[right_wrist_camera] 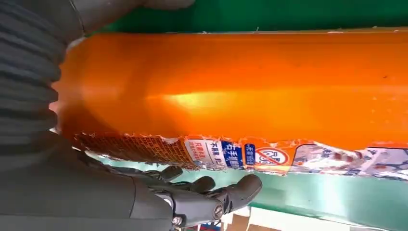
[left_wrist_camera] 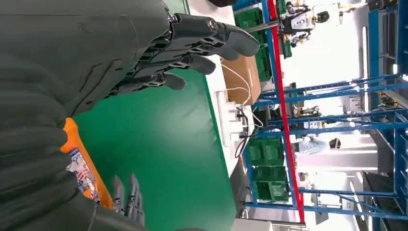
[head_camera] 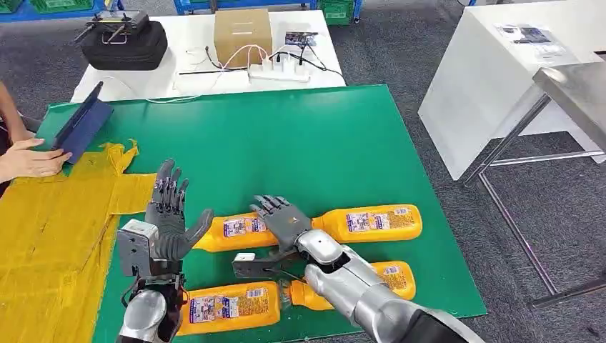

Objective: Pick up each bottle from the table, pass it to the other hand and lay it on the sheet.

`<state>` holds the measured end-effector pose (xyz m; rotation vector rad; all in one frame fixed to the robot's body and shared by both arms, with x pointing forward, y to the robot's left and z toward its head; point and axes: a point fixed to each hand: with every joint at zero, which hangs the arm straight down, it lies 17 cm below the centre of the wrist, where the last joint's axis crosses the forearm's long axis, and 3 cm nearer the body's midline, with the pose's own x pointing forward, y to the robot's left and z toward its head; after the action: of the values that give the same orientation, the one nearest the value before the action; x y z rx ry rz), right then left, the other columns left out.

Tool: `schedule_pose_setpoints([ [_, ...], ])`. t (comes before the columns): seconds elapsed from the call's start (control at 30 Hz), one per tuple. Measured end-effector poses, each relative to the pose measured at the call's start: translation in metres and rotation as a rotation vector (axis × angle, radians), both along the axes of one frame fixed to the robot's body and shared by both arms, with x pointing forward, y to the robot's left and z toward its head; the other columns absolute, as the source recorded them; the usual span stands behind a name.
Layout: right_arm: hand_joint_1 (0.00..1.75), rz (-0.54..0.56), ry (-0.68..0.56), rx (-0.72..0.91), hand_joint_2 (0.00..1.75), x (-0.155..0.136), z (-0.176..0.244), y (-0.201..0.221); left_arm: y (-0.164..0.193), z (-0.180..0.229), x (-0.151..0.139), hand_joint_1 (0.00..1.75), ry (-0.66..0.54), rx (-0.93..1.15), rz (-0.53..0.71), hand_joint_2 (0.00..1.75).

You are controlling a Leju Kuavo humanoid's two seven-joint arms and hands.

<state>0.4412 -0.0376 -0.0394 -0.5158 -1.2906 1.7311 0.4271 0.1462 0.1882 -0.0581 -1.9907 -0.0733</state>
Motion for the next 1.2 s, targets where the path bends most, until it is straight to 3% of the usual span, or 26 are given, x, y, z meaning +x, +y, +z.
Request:
schedule_pose_setpoints([
  [0.2,0.02,-0.05,0.017,-0.032,1.75,0.005,-0.006,-0.013,-0.002,0.0,0.001,0.0,0.001,-0.006,-0.006,1.75],
  [0.23,0.4,-0.063,0.024,-0.039,1.75,0.007,-0.007,-0.018,-0.004,0.001,0.001,0.0,0.0,-0.008,-0.011,1.75],
  [0.27,1.33,-0.081,0.023,-0.051,1.75,0.01,-0.008,-0.023,-0.006,0.002,0.001,0.0,-0.001,-0.012,-0.016,1.75],
  [0.3,1.62,-0.092,0.017,-0.064,1.75,0.012,-0.008,-0.026,-0.008,0.002,0.001,0.0,-0.003,-0.012,-0.02,1.75],
  [0.33,1.75,-0.105,0.001,-0.07,1.75,0.015,-0.006,-0.029,-0.009,0.003,0.001,0.0,-0.005,-0.012,-0.023,1.75],
  [0.47,1.75,-0.172,-0.12,-0.048,1.75,0.029,0.012,-0.036,-0.009,0.002,0.001,0.0,0.001,-0.01,-0.015,1.75],
  [0.67,1.75,-0.287,-0.319,0.245,1.75,0.04,0.065,-0.035,-0.007,-0.003,-0.007,0.0,0.014,0.013,-0.001,1.75],
  [0.83,1.75,-0.329,-0.321,0.344,1.75,0.035,0.072,-0.035,-0.007,-0.002,-0.011,0.0,0.008,0.017,0.001,1.75],
  [1.0,1.75,-0.385,-0.266,0.576,1.75,0.029,0.084,-0.036,-0.01,0.0,-0.016,0.0,0.001,0.022,-0.004,1.75],
  [1.2,1.75,-0.475,-0.326,0.874,1.75,0.022,0.123,-0.059,-0.012,0.002,-0.022,0.0,-0.004,0.023,-0.012,1.75],
])
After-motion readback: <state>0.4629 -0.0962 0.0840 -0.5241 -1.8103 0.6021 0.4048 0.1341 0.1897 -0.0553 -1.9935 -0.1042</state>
